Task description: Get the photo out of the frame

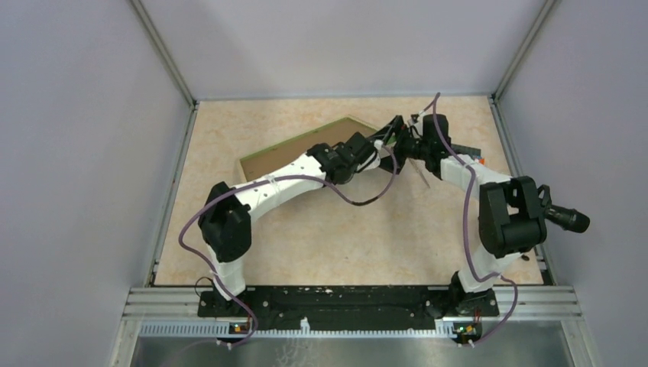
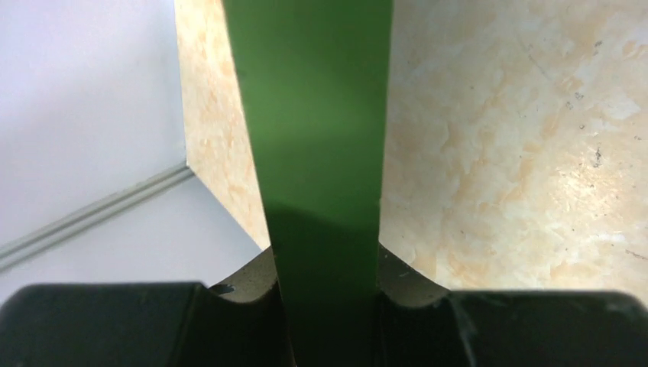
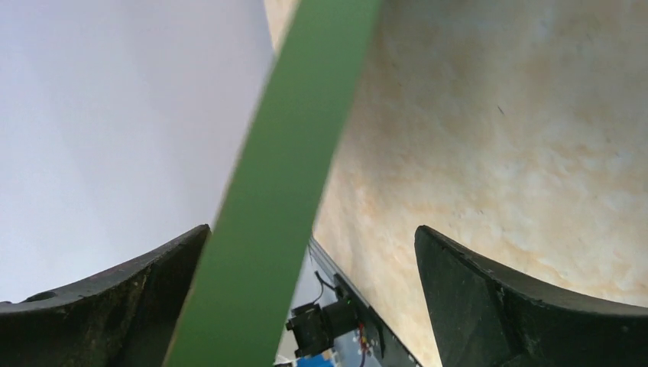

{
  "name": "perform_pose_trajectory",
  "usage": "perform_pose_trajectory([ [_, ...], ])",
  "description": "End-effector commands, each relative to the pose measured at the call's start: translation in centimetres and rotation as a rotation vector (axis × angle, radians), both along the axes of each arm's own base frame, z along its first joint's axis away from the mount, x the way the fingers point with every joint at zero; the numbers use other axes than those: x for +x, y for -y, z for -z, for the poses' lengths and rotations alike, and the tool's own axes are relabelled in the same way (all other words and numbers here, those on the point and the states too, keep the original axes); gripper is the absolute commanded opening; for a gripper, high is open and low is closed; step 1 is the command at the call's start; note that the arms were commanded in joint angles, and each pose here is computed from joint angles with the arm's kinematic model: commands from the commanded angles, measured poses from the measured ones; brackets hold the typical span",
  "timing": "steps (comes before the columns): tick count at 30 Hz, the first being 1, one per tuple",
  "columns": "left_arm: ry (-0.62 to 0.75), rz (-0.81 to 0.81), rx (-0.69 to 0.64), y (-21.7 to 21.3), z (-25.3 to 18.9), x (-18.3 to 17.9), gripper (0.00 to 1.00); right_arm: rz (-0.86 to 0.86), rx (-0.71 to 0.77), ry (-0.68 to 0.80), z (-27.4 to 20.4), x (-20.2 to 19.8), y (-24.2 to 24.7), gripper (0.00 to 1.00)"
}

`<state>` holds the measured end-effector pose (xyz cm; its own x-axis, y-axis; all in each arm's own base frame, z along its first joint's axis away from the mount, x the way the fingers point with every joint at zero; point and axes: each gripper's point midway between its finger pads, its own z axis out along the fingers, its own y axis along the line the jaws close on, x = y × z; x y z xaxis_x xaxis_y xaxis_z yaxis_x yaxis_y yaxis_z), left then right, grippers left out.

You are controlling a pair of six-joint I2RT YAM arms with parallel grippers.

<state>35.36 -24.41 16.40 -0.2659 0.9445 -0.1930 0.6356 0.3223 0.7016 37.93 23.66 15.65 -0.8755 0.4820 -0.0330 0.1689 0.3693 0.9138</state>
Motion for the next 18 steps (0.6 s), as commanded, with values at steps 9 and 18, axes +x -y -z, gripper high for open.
perform_pose_trajectory([
  [9, 0.005, -0.052, -0.07, -4.0, -4.6, 3.0, 0.0, -0.106, 0.12, 0.33, -10.7, -0.6, -1.2, 0.99],
  [18, -0.03, -0.142, -0.184, -5.6, -6.7, 4.4, 0.0, -0.025, -0.054, 0.526, -14.8, -0.9, 0.9, 0.99],
])
